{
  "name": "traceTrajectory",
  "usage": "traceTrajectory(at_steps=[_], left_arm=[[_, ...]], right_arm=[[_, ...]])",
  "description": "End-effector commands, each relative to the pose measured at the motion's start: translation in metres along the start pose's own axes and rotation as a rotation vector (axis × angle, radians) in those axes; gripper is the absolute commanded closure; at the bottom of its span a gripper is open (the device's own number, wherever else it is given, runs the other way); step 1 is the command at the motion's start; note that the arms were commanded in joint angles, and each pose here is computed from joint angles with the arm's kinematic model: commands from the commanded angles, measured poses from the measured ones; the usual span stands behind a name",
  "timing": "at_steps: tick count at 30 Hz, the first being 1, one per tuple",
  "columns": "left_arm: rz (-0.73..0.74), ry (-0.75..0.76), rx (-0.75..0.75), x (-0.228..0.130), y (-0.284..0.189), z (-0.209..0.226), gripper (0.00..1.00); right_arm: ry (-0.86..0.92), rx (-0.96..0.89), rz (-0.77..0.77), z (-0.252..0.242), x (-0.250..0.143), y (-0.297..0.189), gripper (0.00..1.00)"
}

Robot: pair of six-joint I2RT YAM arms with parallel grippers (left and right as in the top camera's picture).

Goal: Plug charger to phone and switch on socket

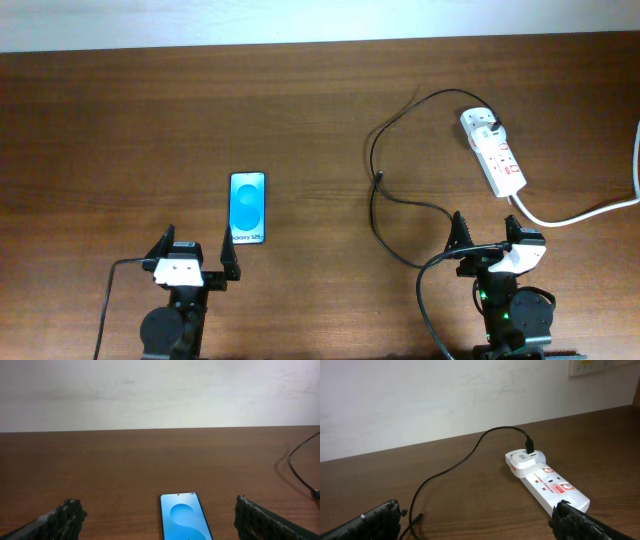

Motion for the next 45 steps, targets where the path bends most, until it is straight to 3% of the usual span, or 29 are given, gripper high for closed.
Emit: traceTrajectory(at_steps=[1, 11, 23, 31, 45], left_arm=[[0.0, 0.015, -0.008, -0.002, 0.0, -0.001, 0.01], [-0.016, -0.061, -0.071, 0.008, -0.002, -0.011, 0.01], [-0.078, -0.073, -0.079, 0.06, -0.019, -0.015, 0.01], [-0.015, -0.091, -0.071, 0.073, -0.011, -0.016, 0.01], [-0.051, -0.177, -0.079, 0.096, -0.014, -0.018, 0.01]], right_arm=[[-0.006, -0.017, 0.001, -0.003, -0.003, 0.0, 0.02], [-0.006, -0.017, 0.001, -0.003, -0.003, 0.0, 0.02], [-0.006, -0.017, 0.001, -0.003, -0.003, 0.0, 0.02], [-0.006, -0.017, 0.001, -0.003, -0.003, 0.0, 0.02], [-0.006, -0.017, 0.001, -0.003, -0.003, 0.0, 0.02]])
Point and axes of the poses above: each gripper's point midway between its finger pads, its own y axis out along the fingers, its own z axis along the line the jaws close on, x = y × z, the point moved 2 cm from there along -y, back along the fingers, and after that the axes turned 4 degrees about -y, right-handed, at the moved point
